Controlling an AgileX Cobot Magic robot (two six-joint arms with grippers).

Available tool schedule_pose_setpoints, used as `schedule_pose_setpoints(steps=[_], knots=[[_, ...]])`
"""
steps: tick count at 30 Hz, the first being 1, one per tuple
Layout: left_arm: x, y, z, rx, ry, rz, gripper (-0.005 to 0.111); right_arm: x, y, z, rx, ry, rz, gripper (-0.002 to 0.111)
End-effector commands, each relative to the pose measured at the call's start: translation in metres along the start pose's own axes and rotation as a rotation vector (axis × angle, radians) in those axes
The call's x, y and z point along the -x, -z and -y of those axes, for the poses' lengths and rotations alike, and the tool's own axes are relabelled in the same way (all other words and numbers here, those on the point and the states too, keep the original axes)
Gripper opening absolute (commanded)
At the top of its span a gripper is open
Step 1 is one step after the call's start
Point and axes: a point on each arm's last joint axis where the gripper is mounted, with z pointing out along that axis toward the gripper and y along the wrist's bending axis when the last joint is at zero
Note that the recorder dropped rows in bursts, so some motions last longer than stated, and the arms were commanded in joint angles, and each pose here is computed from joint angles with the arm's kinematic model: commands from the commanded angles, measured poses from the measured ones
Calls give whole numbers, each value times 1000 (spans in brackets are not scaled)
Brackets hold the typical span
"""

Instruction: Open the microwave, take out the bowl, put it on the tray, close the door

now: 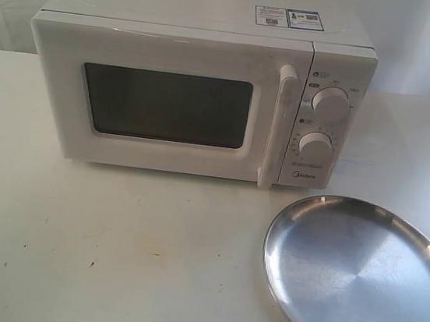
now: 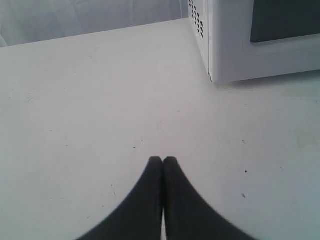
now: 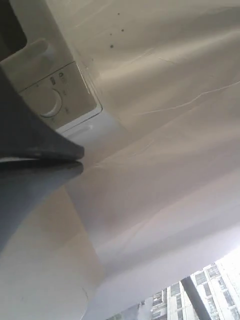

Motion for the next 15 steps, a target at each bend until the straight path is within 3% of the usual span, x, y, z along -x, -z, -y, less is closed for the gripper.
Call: schedule_pose_setpoints(steps=[1, 3, 7, 12, 15], knots=[[-1, 0, 0, -2, 9, 0, 0, 8, 1, -5, 66, -11, 106, 0], [-1, 0, 0, -2, 9, 0, 0, 14, 3, -9, 112, -35, 170, 0], [-1, 0, 0, -2, 9, 0, 0, 23, 6, -19, 245, -229, 247, 0], [-1, 0, 0, -2, 9, 0, 0, 35, 18, -57, 597, -21, 270, 0], [-1, 0, 0, -2, 9, 0, 0, 46, 17, -75, 708, 15, 231, 0]])
